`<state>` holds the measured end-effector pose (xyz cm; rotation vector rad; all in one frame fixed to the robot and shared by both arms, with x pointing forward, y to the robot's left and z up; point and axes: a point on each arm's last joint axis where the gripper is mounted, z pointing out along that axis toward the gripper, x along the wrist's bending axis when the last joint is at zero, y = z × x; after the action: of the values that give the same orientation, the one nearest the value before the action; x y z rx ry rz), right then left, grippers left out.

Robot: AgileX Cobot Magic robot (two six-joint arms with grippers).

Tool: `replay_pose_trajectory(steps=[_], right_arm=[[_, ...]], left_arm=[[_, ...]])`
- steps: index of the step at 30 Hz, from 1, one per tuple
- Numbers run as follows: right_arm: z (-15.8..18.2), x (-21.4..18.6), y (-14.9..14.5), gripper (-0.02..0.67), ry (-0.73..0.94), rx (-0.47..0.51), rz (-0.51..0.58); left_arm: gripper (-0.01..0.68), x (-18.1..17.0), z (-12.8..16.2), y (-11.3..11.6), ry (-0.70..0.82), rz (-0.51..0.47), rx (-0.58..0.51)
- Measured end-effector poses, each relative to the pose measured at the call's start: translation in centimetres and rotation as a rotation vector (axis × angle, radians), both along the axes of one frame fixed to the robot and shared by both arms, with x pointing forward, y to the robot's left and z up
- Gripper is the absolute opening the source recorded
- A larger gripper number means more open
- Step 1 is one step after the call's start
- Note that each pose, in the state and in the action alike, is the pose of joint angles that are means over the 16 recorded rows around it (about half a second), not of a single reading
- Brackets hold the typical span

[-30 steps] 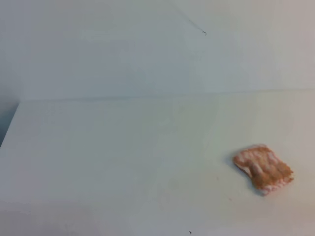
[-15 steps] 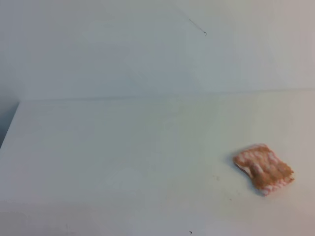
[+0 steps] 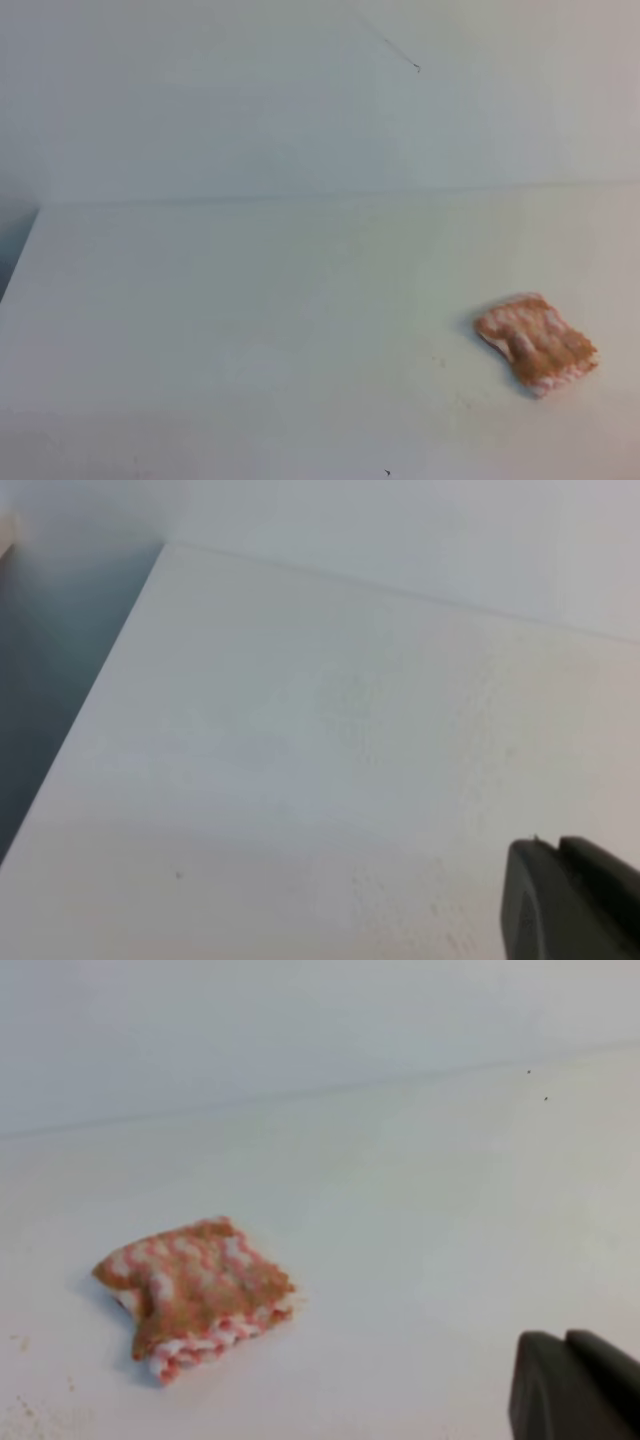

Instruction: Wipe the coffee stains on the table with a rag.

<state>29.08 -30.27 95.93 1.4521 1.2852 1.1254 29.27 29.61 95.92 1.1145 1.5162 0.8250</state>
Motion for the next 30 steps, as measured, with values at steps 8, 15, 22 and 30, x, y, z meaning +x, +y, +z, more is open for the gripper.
replay_pose_trajectory(steps=[8, 15, 22, 30], right_arm=[[-0.11, 0.05, 0.06, -0.002, -0.005, 0.014, 0.003], [-0.11, 0.05, 0.06, -0.002, -0.005, 0.014, 0.003], [-0.10, 0.05, 0.06, -0.002, -0.006, 0.014, 0.003], [-0.15, 0.04, 0.06, -0.002, -0.007, 0.014, 0.004]], left_arm=[[-0.001, 0.00, 0.00, 0.00, 0.000, 0.000, 0.000], [-0.001, 0.00, 0.00, 0.00, 0.000, 0.000, 0.000], [-0.001, 0.00, 0.00, 0.00, 0.000, 0.000, 0.000], [-0.001, 0.00, 0.00, 0.00, 0.000, 0.000, 0.000]])
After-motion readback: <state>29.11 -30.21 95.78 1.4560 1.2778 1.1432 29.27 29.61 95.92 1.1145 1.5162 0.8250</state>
